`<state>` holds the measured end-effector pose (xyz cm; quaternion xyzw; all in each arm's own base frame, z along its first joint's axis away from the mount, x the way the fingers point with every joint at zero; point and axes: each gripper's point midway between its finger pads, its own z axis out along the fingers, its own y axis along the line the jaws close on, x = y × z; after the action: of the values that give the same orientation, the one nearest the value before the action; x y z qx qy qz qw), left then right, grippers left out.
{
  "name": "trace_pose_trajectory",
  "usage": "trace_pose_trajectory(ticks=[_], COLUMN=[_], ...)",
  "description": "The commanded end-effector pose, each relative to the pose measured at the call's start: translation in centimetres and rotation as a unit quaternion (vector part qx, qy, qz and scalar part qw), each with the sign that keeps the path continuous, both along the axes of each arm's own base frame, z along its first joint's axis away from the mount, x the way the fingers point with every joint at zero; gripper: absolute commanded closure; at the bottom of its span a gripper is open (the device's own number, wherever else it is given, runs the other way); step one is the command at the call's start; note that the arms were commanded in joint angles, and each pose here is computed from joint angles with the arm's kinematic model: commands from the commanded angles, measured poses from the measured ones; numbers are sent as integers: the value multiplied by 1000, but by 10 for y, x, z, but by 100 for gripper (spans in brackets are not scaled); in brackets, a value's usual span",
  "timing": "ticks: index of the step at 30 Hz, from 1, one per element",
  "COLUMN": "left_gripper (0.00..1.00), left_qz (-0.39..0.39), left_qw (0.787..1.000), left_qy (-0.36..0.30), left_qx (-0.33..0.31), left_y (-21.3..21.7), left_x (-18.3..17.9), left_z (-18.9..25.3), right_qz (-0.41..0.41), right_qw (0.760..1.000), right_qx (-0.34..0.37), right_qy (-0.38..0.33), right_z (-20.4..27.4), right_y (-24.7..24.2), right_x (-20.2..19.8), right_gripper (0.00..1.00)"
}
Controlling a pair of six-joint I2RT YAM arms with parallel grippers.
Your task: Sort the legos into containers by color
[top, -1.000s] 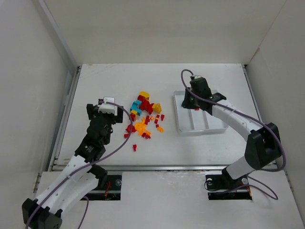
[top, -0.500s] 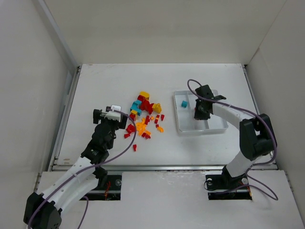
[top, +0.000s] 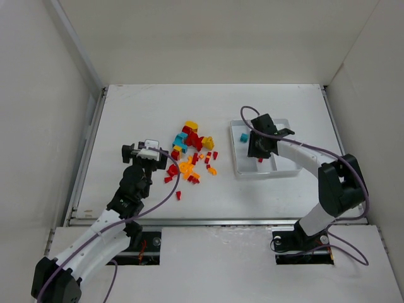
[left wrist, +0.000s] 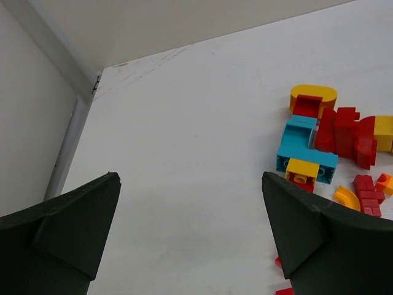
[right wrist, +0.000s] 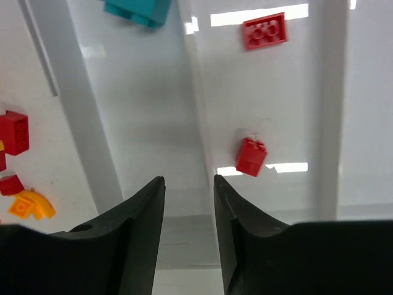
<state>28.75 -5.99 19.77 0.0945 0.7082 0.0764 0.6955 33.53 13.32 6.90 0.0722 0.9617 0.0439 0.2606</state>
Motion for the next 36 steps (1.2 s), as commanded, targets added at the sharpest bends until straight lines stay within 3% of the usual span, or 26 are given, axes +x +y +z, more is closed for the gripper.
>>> trace_pose_trajectory(ticks=[1, 13, 17, 18, 21, 29, 36], left_gripper=[0, 0, 0, 0, 0, 0, 0], left_qz=[-6, -6, -10, -10, -10, -10, -10], left_qw=[999, 999, 999, 999, 999, 999, 999], left_qy=[-29, -34, -34, -34, -34, -34, -34], left_qx=[-19, -12, -12, -12, -12, -12, -12], left_y=[-2, -1, -3, -3, -3, -3, -3], left_x=[-1, -2, -2, -2, -2, -2, -2], left_z=[13, 11, 11, 11, 11, 11, 11], right_qz=[7, 14, 12, 1, -15, -40, 28], right_qw=[1000, 998, 999, 999, 999, 998, 996], right_qx=[21, -50, -50, -47, -41, -46, -86], right_qy=[-18, -23, -2, 5, 11, -1, -18], right_z=[2, -2, -18, -24, -31, -32, -32], right_y=[22, 22, 25, 25, 27, 27, 33], right_x=[9, 23, 22, 22, 22, 42, 44], right_gripper=[57, 67, 77, 86, 100, 100, 100])
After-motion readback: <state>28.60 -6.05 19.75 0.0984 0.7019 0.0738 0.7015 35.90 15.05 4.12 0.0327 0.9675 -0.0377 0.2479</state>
